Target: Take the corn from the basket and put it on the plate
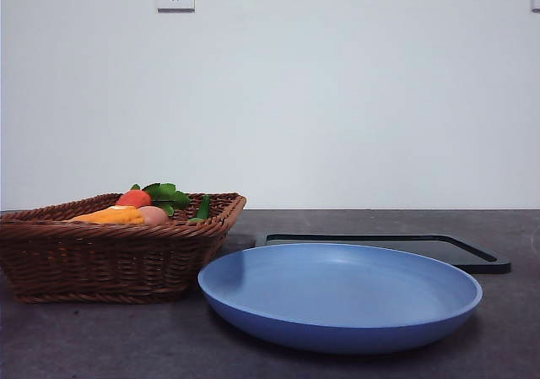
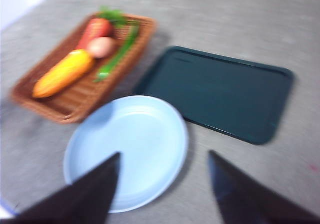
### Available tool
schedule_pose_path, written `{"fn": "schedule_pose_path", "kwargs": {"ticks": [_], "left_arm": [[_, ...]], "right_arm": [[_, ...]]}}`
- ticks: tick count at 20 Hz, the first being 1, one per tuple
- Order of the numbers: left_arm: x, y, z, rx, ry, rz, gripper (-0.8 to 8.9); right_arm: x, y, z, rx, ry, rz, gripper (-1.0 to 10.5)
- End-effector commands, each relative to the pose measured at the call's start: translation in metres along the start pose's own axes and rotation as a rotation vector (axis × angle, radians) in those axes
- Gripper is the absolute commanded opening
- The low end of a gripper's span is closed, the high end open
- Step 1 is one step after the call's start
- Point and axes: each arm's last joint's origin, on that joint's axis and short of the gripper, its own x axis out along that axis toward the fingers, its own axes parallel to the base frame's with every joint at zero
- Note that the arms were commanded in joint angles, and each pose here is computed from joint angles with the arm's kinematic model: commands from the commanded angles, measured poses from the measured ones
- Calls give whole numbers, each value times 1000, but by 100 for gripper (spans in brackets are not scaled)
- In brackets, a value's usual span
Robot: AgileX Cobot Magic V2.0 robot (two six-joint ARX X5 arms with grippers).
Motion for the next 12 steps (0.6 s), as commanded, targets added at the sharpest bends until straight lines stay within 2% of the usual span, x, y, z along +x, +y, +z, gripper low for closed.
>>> {"fn": "schedule_pose_path", "kwargs": {"ticks": [1, 7, 12], "left_arm": [[-1, -1, 6, -2, -15, -4, 418], [-2, -1, 6, -2, -17, 7, 418], [-2, -1, 6, -2, -17, 7, 418]], "right_arm": [[1, 0, 5, 27, -1, -2, 336], [20, -9, 9, 73, 80, 15, 336], [64, -22, 14, 134, 224, 59, 336]]}}
